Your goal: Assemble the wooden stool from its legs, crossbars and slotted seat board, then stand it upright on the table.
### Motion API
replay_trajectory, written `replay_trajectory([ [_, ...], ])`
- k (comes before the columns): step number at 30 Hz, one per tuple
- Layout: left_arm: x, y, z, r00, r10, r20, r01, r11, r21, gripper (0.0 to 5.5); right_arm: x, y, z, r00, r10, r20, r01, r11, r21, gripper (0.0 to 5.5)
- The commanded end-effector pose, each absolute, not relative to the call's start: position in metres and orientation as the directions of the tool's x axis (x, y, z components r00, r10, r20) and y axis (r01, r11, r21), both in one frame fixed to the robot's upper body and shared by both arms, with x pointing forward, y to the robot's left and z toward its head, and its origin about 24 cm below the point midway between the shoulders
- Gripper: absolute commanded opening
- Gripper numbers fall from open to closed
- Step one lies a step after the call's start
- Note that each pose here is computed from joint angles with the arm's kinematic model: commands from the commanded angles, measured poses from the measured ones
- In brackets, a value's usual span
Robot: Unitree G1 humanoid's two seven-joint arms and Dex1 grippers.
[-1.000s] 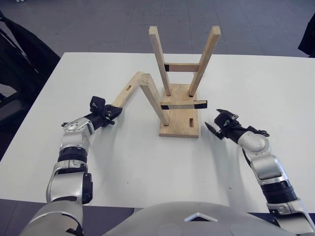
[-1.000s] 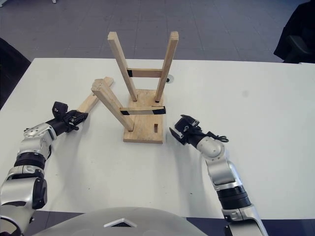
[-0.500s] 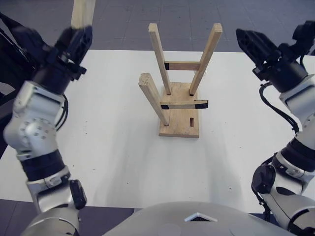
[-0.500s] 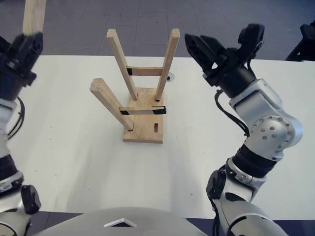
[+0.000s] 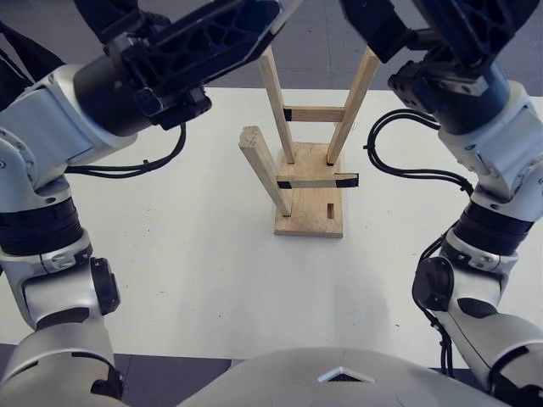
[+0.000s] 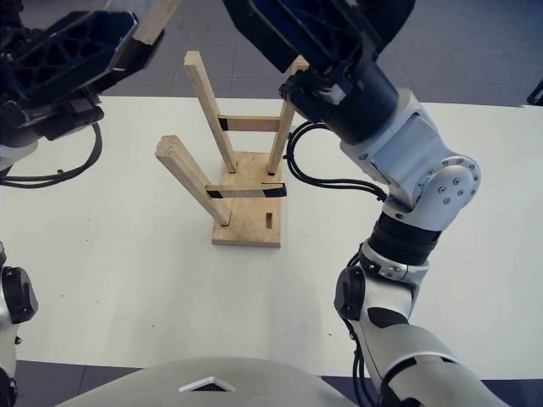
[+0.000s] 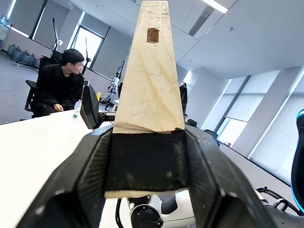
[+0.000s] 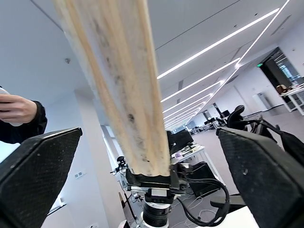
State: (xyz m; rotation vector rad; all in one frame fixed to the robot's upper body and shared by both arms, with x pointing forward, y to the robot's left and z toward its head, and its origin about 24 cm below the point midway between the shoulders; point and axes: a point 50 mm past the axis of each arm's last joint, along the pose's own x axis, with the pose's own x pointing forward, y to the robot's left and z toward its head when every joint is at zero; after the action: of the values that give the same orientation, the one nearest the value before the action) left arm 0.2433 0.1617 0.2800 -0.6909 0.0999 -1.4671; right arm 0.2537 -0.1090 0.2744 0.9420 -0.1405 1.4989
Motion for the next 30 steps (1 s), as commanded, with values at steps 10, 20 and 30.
replay_trajectory([
  [10, 0.232, 0.154, 0.272, 0.108, -0.937, 0.332, 0.872, -0.07, -0.484, 2.06, 0.241, -0.103, 0.299, 0.104, 0.727, 0.679, -0.894, -0.231, 0.384, 4.18],
  [20, 0.233, 0.16, 0.27, 0.122, -0.944, 0.308, 0.866, -0.051, -0.497, 2.06, 0.244, -0.096, 0.292, 0.15, 0.779, 0.609, -0.9, -0.148, 0.41, 2.41],
  [30, 0.237, 0.18, 0.272, 0.164, -0.956, 0.245, 0.871, 0.024, -0.491, 2.06, 0.242, -0.103, 0.284, 0.158, 0.815, 0.558, -0.903, -0.11, 0.416, 2.17],
])
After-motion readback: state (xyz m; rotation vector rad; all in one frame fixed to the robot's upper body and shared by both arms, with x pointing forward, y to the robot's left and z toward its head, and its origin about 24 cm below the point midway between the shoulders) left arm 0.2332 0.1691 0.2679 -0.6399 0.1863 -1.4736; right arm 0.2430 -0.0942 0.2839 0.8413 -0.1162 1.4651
